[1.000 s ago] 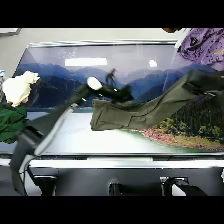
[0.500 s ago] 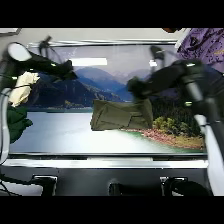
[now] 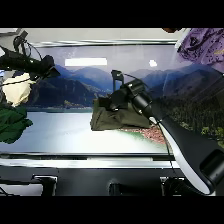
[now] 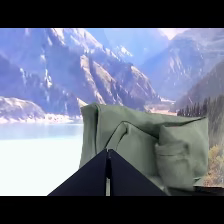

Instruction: Fold the clothes and pants, and hang the long-sleeved shirts on hangers.

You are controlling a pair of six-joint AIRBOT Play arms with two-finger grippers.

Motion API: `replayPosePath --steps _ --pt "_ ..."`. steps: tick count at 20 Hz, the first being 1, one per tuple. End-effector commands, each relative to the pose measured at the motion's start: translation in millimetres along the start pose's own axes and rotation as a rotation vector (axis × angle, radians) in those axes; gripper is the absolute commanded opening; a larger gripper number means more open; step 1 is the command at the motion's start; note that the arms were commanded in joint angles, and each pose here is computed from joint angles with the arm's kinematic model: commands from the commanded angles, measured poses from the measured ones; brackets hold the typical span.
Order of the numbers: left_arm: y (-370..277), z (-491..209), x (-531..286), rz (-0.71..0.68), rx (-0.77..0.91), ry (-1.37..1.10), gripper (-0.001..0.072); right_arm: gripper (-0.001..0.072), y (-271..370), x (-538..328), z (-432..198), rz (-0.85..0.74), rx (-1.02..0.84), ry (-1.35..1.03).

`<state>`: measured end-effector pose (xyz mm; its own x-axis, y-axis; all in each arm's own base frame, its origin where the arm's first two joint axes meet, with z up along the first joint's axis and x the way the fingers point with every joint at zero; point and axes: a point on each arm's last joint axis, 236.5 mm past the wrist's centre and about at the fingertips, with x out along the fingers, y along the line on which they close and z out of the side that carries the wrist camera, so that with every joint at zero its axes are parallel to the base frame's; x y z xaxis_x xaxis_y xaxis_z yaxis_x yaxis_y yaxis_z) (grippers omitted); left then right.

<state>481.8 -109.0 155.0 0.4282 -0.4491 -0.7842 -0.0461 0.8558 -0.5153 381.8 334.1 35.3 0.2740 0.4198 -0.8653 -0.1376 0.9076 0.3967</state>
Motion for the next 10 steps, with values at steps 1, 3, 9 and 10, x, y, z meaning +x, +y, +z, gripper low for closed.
replayPosePath --steps 1,3,9,10 --pt "3 0 -2 0.006 0.004 0.0 0.0014 0.0027 9 23 -5 0.021 0.023 0.011" --pt "3 0 -2 0.006 0.004 0.0 0.0014 0.008 10 29 -6 0.03 0.033 0.018" --pt "11 2 -2 0.038 0.01 -0.006 0.0014 0.0497 31 17 7 0.1 -0.059 -0.013" --pt "11 2 -2 0.038 0.013 -0.006 0.0014 0.0497 31 12 14 0.104 -0.056 -0.027"
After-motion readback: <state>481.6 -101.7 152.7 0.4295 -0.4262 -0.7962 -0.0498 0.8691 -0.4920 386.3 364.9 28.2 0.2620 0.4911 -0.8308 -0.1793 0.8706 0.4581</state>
